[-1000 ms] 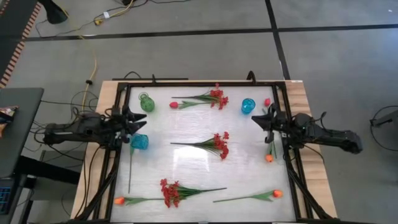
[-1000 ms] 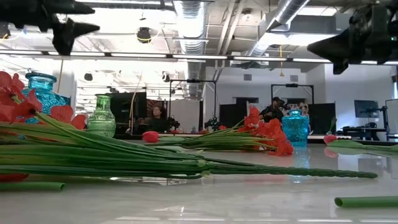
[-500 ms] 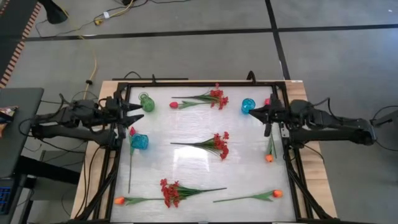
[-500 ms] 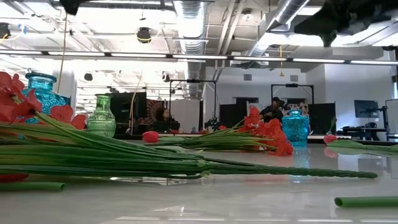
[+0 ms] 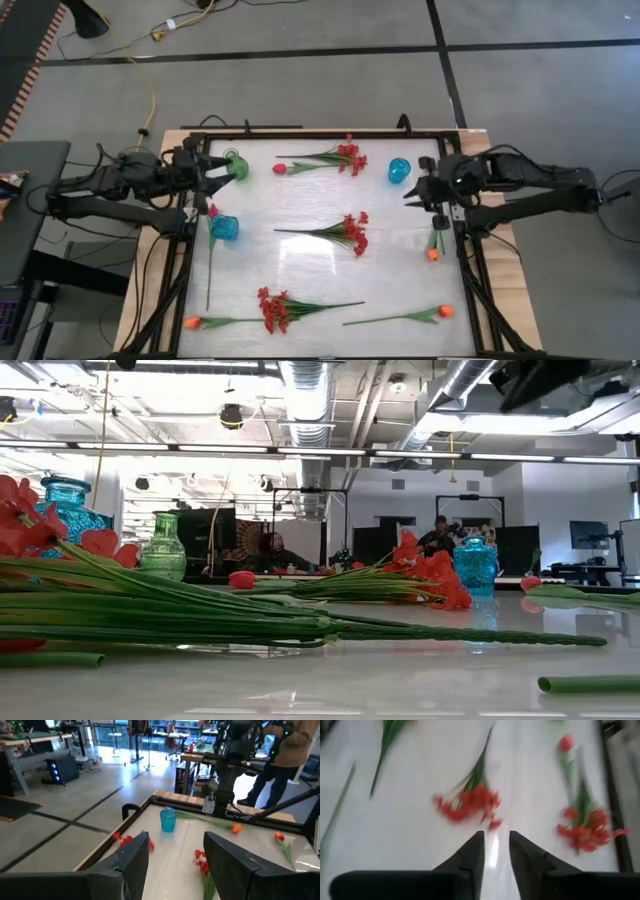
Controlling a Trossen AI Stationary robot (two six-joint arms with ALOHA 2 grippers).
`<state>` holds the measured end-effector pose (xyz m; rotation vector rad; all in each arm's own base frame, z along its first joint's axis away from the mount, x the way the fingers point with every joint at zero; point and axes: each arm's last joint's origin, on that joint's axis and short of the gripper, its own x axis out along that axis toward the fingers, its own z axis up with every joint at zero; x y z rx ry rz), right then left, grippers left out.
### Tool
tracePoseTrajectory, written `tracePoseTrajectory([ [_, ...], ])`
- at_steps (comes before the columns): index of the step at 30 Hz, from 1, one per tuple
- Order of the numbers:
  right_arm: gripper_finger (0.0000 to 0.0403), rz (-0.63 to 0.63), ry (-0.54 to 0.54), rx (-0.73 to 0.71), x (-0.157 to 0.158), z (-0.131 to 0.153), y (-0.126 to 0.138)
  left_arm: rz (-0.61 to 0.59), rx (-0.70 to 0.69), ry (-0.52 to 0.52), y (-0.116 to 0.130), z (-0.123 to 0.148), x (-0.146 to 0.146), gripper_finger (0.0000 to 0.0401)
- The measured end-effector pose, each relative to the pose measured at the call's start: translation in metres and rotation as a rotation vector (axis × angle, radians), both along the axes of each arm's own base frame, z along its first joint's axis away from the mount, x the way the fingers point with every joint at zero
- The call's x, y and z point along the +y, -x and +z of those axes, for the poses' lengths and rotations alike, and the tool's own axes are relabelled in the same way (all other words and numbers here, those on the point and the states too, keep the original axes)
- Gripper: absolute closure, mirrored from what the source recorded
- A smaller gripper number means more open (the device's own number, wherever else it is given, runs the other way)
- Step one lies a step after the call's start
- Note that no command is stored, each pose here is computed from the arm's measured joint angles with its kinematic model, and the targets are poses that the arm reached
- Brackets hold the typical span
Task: Sort flowers into vase by color
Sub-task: Put the bottom right orange tulip into the right blue vase
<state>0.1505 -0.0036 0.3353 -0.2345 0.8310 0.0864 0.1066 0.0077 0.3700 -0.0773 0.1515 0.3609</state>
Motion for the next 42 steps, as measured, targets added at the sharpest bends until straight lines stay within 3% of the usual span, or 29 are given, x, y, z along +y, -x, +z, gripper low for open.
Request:
tracePoseTrajectory([
  [6,0.0224,0.177,0.052,0.231,0.017,-0.020,-0.021,0.003,0.031,0.027,-0.012,-0.004,0.000,0.0223],
  [12,0.0195,0.288,0.056,0.342,0.047,-0.032,-0.047,-0.014,0.059,0.029,-0.020,-0.007,-0.001,0.0223],
  [16,0.0191,0.294,0.023,0.395,0.074,-0.038,-0.060,-0.029,0.062,0.028,-0.021,-0.007,-0.002,0.0223],
  [20,0.0192,0.219,-0.046,0.437,0.101,-0.043,-0.070,-0.036,0.068,0.010,-0.021,-0.007,-0.002,0.0223],
  [25,0.0192,-0.030,-0.203,0.474,0.126,-0.047,-0.084,-0.066,0.078,-0.012,-0.021,-0.007,-0.002,0.0223],
  [32,0.0192,-0.745,-0.693,0.585,0.145,-0.055,-0.102,-0.065,0.077,-0.011,-0.021,-0.007,-0.002,0.0223],
  [36,0.0192,-1.119,-0.901,0.605,0.160,-0.062,-0.106,-0.065,0.077,-0.011,-0.021,-0.007,-0.002,0.0223],
  [42,0.0192,-1.339,-1.007,0.634,0.191,-0.081,-0.110,-0.068,0.085,-0.029,-0.021,-0.007,-0.002,0.0223],
])
